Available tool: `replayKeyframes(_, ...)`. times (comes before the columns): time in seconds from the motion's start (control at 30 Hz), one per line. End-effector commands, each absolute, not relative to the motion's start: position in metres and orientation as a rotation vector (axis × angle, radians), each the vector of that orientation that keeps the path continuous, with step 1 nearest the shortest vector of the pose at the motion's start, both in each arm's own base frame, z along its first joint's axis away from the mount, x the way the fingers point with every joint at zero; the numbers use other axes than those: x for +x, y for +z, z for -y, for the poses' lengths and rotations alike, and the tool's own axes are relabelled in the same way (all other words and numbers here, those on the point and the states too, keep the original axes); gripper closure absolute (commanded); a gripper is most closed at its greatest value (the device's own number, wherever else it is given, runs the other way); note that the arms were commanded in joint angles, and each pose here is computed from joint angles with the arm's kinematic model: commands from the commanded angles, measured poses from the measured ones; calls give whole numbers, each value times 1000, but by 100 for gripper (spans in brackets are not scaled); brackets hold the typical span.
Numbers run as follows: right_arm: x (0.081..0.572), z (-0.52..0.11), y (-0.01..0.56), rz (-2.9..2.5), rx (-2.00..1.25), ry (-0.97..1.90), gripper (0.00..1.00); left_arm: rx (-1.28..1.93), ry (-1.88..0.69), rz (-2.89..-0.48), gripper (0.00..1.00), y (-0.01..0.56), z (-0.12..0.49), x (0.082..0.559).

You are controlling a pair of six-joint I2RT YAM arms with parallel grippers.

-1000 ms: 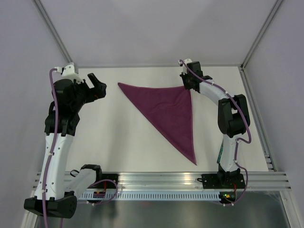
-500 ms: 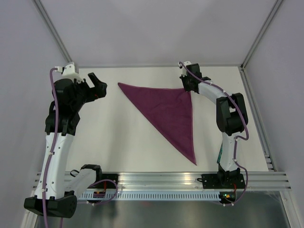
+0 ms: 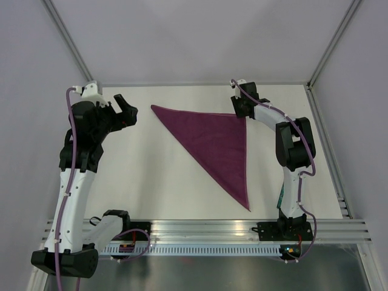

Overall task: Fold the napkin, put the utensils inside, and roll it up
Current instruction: Fold the napkin, then grab a utensil with the right arm

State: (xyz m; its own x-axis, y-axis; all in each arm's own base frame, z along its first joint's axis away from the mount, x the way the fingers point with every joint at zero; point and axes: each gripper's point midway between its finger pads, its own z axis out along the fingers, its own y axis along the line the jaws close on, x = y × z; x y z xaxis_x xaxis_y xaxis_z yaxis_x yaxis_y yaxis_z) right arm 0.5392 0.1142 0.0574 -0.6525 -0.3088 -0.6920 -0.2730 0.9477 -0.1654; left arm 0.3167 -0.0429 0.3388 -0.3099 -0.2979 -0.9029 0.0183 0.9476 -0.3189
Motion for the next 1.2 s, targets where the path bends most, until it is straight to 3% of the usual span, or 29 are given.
replayKeyframes(0.0,555,-109,74,-2270,-370,-93,51,-194,-352,-1835,0,344,48,321)
replayKeyframes(0.1,558,-110,84,-2263,-362,-92,37,-181,-366,-1829,0,344,50,321)
replayKeyframes(0.3,537,-92,136,-2273,-355,-58,33,-128,-429,-1818,0,347,62,312)
replayKeyframes(0.4,490,-63,162,-2317,-420,-54,33,-99,-465,-1819,0,346,68,298)
replayKeyframes(0.57,383,-4,131,-2579,-501,-47,36,-72,-574,-1870,0,325,84,281)
replayKeyframes(0.73,300,49,121,-2776,-345,-72,33,-67,-628,-1921,0,296,91,270)
replayKeyframes(0.9,248,46,102,-2912,-354,83,30,-54,-622,-1928,0,290,91,268)
replayKeyframes(1.17,218,35,70,-3078,-392,233,30,-47,-631,-1937,0,287,93,270)
